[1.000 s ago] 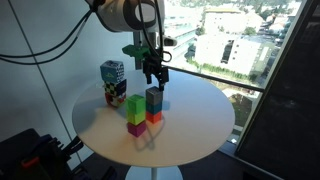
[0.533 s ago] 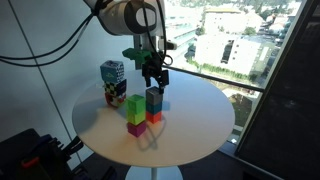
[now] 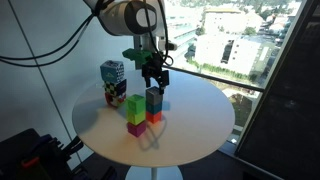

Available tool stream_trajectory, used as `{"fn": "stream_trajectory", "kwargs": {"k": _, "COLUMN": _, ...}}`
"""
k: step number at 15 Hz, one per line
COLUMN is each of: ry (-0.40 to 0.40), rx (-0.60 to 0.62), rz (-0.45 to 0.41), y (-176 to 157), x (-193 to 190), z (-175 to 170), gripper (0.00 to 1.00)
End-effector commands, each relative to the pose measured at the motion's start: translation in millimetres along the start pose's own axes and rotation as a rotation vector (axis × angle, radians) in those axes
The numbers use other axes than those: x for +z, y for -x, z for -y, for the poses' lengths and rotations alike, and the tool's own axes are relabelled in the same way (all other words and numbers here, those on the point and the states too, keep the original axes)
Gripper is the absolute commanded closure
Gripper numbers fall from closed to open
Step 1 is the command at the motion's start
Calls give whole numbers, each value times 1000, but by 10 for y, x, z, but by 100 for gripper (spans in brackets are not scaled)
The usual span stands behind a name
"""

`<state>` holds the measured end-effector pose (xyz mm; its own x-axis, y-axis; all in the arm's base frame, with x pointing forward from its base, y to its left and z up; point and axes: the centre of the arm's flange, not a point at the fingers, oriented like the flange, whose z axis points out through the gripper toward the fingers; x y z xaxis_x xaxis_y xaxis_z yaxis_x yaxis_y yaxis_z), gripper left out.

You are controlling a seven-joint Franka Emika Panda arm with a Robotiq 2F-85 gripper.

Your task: Put the grey block on the table, then use the green block to knock off the yellow block from the pink block, then put the green block on the yellow block

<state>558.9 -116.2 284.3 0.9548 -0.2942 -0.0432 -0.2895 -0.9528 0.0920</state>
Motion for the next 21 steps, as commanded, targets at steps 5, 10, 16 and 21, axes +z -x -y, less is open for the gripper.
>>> {"fn": "stream_trajectory", "kwargs": {"k": 5, "ry": -10, "rx": -6, "rz": -1, "y": -9, "x": 47, "z": 28, "gripper": 0}}
{"fn": "stream_trajectory", "kwargs": {"k": 10, "ry": -15, "rx": -4, "rz": -6, "y": -33, "x": 103, "z": 57, "gripper": 26}}
{"fn": "stream_trajectory", "kwargs": {"k": 16, "ry": -4, "rx": 20, "rz": -14, "y": -24, "x": -6, "z": 63, "gripper": 69}}
{"fn": "stream_trajectory", "kwargs": {"k": 21, "ry": -9, "rx": 12, "rz": -23, "y": 29, "x": -186, "z": 96, "gripper": 71}}
